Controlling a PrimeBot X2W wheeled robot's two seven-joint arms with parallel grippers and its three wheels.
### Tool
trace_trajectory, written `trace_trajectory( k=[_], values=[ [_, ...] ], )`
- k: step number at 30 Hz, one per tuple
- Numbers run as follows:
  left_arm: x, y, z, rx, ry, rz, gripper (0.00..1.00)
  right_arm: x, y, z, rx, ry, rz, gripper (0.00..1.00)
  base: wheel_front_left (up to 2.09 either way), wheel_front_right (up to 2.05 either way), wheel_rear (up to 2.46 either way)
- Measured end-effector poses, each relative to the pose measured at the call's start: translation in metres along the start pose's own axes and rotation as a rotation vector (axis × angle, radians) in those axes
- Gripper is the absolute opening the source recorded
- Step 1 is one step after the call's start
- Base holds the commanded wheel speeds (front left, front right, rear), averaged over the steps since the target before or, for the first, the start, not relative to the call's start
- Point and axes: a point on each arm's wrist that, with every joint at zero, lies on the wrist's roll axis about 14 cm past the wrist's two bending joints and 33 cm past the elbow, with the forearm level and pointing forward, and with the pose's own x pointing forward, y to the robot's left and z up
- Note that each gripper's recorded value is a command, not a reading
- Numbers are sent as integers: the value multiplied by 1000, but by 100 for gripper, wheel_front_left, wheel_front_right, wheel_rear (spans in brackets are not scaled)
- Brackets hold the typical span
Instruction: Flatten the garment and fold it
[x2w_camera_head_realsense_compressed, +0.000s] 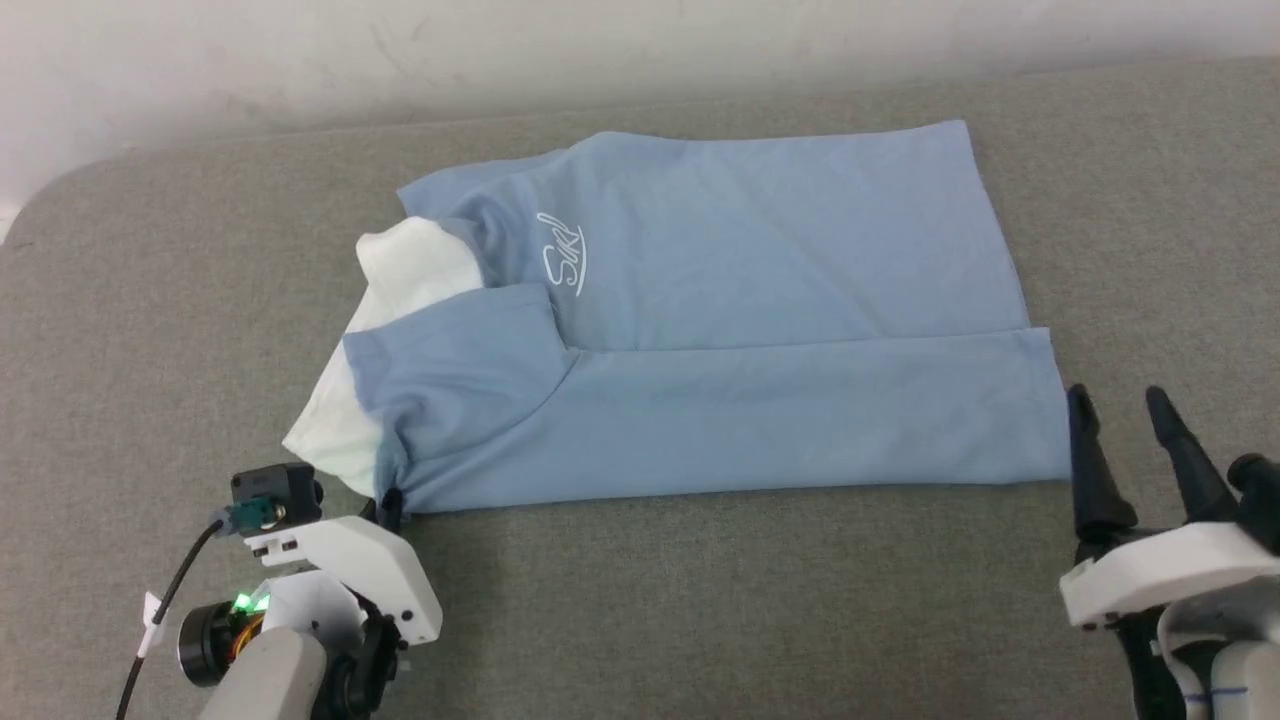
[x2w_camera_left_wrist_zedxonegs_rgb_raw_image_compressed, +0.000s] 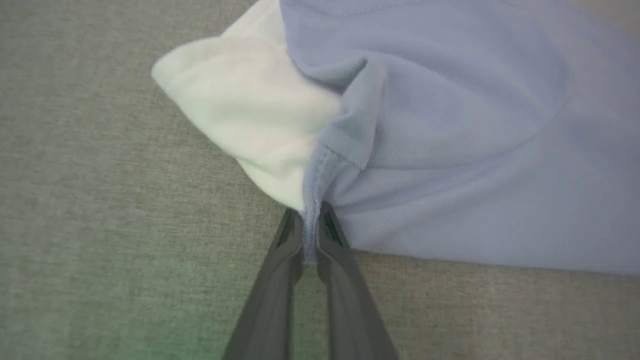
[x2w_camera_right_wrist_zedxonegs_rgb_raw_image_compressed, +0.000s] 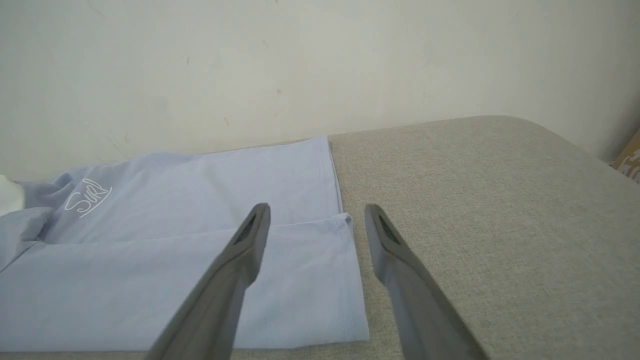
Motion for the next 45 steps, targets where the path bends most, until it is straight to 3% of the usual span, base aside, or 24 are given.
trace_trajectory(
  k=[5,10,16,17,18,20,24,30,34,38,45],
  values=[
    [-2,-1,1,-2,-8,-4,0,8,-16,-17,6,98,-50,100,0,0,0],
    [-4,0,1,-4,-12,-12,0,14,-27,-73,16,432,-94,100,0,0,0],
    [-4,0,1,-1,-17,-19,0,13,-21,-101,-19,689,-83,100,0,0,0],
    [-4,0,0,0,-16,-20,0,14,-20,-101,-21,716,-83,45,0,0,0],
    [-4,1,0,0,-18,-20,0,14,-19,-101,-22,736,-81,35,0,0,0],
    [-4,1,0,0,-22,-21,0,13,-18,-101,-28,763,-78,0,0,0,0],
    [-5,0,6,21,-69,-28,0,19,-15,-86,-42,710,-68,0,0,0,0],
    [-18,-1,41,89,-265,-20,0,33,-5,-31,-1,415,-30,0,0,0,0],
    [-33,2,57,110,-345,-6,0,19,-8,-15,23,325,-32,0,0,0,0],
    [-51,12,40,137,-292,15,0,-10,-21,-23,32,367,-60,0,0,0,0],
    [-78,16,-29,132,-24,16,0,-78,-52,-72,35,633,-151,0,0,0,0]
  ],
)
